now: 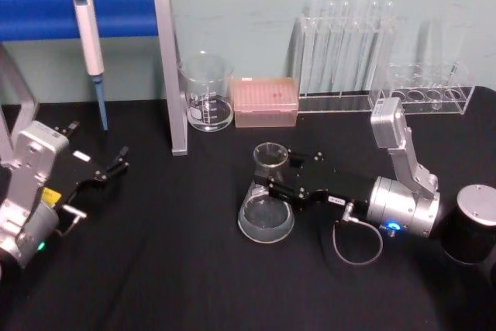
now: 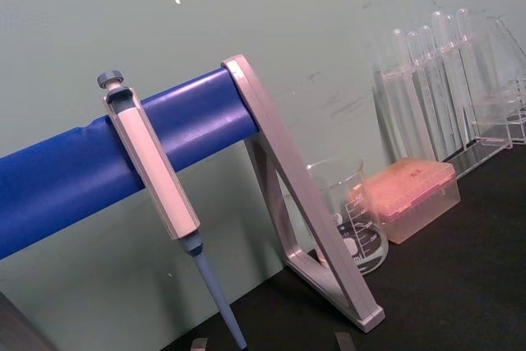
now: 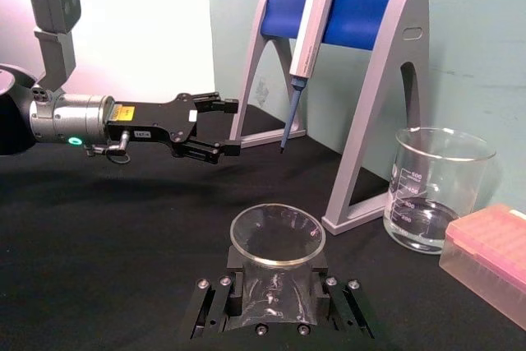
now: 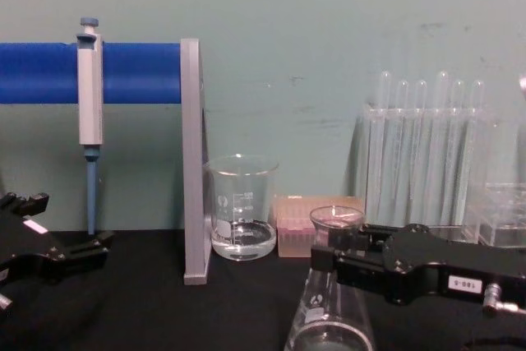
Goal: Grasp the erlenmeyer flask with one hand, shake it three times, then place it back.
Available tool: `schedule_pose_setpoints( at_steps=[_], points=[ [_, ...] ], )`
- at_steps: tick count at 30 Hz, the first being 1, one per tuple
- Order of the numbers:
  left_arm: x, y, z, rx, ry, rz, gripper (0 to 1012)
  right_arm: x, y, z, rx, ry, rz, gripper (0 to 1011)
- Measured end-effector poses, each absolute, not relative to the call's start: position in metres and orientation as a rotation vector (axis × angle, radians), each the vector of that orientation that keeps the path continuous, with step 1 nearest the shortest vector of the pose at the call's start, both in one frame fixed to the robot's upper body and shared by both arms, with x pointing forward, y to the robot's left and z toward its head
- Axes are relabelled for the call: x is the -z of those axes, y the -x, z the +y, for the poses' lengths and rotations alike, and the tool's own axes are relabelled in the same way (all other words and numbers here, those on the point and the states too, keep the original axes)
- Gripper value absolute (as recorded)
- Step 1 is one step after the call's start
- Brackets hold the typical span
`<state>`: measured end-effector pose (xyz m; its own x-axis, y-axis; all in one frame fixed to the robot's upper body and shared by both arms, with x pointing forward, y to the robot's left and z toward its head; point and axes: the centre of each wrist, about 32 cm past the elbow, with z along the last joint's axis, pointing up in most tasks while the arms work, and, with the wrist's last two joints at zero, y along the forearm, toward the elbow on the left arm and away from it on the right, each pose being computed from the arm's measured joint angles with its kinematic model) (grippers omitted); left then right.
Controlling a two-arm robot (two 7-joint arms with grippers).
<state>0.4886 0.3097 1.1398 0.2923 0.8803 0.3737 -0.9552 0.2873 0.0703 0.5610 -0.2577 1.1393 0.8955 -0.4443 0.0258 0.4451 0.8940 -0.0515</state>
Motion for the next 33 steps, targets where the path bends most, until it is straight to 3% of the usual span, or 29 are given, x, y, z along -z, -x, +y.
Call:
schedule_pose_setpoints(
  at_steps=[16, 21, 33],
  points=[
    [-1.14, -0.489, 0.31, -1.248, -0.304, -0.285, 1001, -1.16, -0.553, -0.261, 0.534, 0.013, -0.026, 456],
    [-1.14, -0.489, 0.31, -1.248, -0.304, -0.285, 1001, -1.181, -0.54, -0.258, 0.621, -0.033, -0.037, 456],
    [-1.14, -0.489, 0.31, -1.248, -0.304, -0.285, 1001, -1.202, -0.51, -0.248, 0.803, -0.104, -0.039, 456]
  ],
)
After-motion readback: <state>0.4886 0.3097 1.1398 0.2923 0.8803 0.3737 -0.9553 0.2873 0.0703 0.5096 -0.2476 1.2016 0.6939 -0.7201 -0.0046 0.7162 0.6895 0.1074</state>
